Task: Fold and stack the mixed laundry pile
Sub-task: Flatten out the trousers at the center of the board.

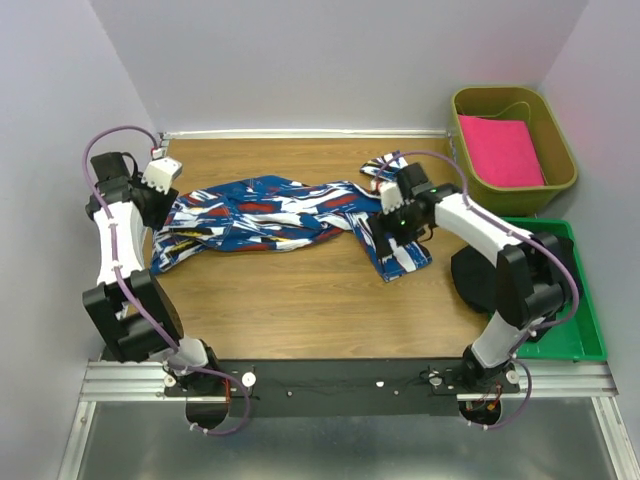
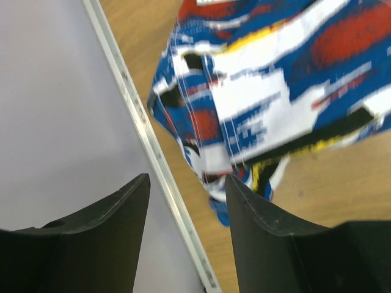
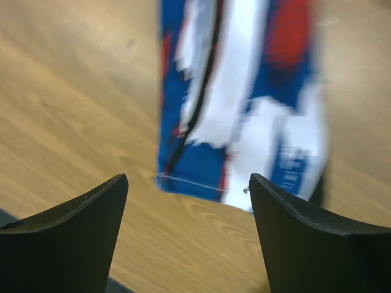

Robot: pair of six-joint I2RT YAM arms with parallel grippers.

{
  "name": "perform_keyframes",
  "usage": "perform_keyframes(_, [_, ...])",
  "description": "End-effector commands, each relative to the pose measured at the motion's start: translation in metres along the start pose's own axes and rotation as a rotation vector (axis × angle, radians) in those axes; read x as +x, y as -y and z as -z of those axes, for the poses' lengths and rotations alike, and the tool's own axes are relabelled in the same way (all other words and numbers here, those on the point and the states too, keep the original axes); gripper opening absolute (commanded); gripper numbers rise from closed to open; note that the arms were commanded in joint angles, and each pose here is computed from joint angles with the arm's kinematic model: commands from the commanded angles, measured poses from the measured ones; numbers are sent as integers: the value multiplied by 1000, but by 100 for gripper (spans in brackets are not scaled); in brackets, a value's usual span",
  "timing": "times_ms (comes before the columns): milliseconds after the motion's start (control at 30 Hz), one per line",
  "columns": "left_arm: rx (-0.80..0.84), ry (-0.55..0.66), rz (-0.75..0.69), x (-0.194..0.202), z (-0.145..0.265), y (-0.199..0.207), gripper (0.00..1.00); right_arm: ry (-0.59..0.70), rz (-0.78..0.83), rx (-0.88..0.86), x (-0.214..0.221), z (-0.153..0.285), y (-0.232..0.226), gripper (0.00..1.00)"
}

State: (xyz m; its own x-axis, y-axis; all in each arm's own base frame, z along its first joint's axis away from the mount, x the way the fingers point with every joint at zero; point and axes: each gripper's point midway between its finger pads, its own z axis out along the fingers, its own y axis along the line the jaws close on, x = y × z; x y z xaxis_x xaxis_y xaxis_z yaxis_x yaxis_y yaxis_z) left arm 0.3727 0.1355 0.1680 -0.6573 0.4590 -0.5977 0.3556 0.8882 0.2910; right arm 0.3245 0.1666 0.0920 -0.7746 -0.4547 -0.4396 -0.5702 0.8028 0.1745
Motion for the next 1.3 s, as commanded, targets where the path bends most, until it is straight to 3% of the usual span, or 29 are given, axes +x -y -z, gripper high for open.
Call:
perform_keyframes(0, [37, -28, 12, 34, 28, 13, 61, -74, 54, 18, 24, -34, -11, 88])
perform_keyframes(200, [102, -89, 48, 80, 23, 40, 61, -126, 96, 90, 39, -68, -4, 89])
perform_keyframes(300, [108, -106, 21, 97, 16, 54, 61, -160, 117, 133, 45, -80, -1, 84])
perform_keyframes(400, [88, -127, 3, 113, 5, 56, 61, -179, 120, 162, 46, -84, 4, 67])
perform_keyframes(433, [82, -133, -2, 116, 1, 56, 61, -180, 114, 165, 46, -84, 4, 56])
perform_keyframes(500, [58, -142, -31, 123, -10, 54, 61, -168, 112, 168, 39, -81, 4, 44])
perform_keyframes(600, [22, -158, -56, 129, -23, 52, 61, -126, 119, 173, 25, -66, 1, 19])
perform_keyframes(633, [23, -159, -60, 129, -27, 53, 61, -117, 126, 177, 22, -59, 1, 3])
perform_keyframes(667, [17, -161, -66, 129, -30, 52, 61, -80, 131, 187, 12, -47, 0, 1])
perform_keyframes(767, [-13, -169, -65, 128, -38, 43, 40, 33, 160, 205, -14, -12, -3, 1])
perform_keyframes(800, [-35, -173, -56, 128, -39, 38, 20, 66, 164, 210, -22, -3, -3, 1])
perform_keyframes(867, [-109, -166, -44, 121, -35, 20, 0, 155, 169, 233, -40, 21, 3, 1])
perform_keyframes(1067, [-236, -57, -73, 69, 8, -22, 0, 440, 95, 386, -101, 126, 46, 1])
perform_keyframes(1267, [-338, 26, -117, 21, 54, -55, 0, 619, 32, 565, -120, 223, 97, 1])
